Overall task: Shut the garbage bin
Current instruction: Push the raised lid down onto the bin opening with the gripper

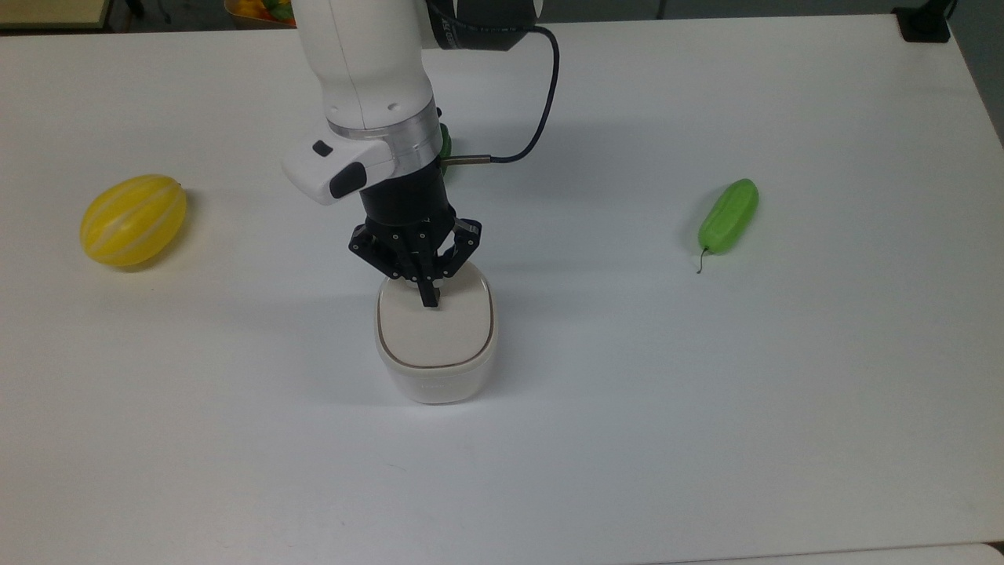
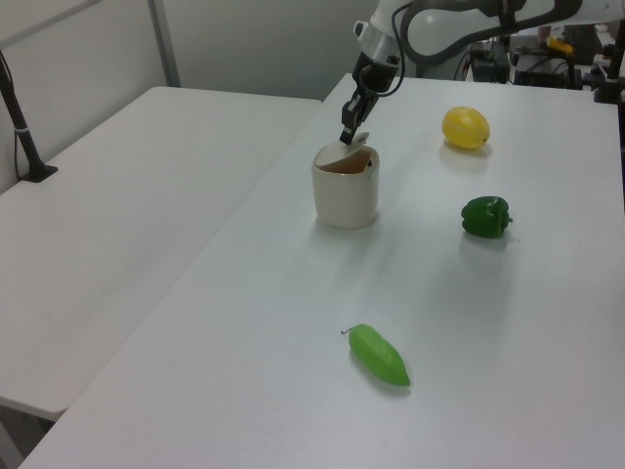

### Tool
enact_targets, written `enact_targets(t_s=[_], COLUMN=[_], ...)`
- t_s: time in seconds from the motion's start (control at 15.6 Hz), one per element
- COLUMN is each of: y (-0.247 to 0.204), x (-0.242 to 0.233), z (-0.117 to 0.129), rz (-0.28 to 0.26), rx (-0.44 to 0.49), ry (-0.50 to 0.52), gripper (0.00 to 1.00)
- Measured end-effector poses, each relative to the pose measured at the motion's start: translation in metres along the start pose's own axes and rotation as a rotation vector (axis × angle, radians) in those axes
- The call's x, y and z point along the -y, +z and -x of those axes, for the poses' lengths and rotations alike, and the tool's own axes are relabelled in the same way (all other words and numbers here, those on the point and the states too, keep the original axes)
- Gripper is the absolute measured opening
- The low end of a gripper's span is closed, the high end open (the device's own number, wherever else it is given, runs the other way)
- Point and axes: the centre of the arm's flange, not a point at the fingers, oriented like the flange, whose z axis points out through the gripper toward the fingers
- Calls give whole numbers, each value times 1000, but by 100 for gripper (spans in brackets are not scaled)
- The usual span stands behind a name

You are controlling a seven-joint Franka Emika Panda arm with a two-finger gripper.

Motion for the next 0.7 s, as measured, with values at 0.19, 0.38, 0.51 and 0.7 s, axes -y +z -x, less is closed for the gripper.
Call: enact_targets(t_s=[0.19,0.38,0.51,0.7], y=[13,21,21,21], x=[-2,-5,-7,-10], z=[7,10,9,10], rz=[3,5,6,7], rx=[26,39,39,40], ry=[3,7,9,13], gripper=[0,0,0,0])
